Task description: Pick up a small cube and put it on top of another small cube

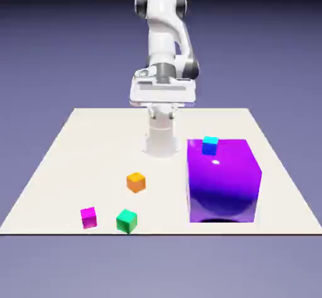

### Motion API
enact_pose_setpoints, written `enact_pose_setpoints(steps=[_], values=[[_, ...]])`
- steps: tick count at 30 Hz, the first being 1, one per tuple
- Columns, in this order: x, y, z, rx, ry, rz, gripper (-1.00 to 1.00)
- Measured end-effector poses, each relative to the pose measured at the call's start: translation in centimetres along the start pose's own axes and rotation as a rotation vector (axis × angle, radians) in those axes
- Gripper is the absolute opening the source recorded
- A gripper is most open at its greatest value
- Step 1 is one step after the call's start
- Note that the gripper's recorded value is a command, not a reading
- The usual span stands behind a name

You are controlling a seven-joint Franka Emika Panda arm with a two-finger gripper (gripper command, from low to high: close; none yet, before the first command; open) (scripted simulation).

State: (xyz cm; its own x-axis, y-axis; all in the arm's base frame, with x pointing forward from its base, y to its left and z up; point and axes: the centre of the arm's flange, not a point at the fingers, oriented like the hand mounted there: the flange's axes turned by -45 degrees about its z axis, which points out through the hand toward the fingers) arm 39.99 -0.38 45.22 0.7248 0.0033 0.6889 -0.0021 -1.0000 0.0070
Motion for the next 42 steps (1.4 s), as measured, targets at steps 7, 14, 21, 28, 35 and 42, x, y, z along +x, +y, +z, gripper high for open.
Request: enact_pose_setpoints(steps=[7, 14, 21, 28, 35, 42], values=[[0.8, 5.7, 7.1, -0.091, -0.208, 0.298, 0.00], [-0.9, 12.8, 14.3, -0.200, -0.401, 0.616, 0.00], [-5.1, 19.7, 21.2, -0.314, -0.586, 0.927, 0.00], [-10.4, 25.4, 26.1, -0.416, -0.730, 1.185, 0.00], [-15.3, 25.0, 31.1, -0.416, -0.730, 1.185, -1.00], [-6.9, 17.6, 25.0, -0.349, -0.760, 1.026, -1.00]])
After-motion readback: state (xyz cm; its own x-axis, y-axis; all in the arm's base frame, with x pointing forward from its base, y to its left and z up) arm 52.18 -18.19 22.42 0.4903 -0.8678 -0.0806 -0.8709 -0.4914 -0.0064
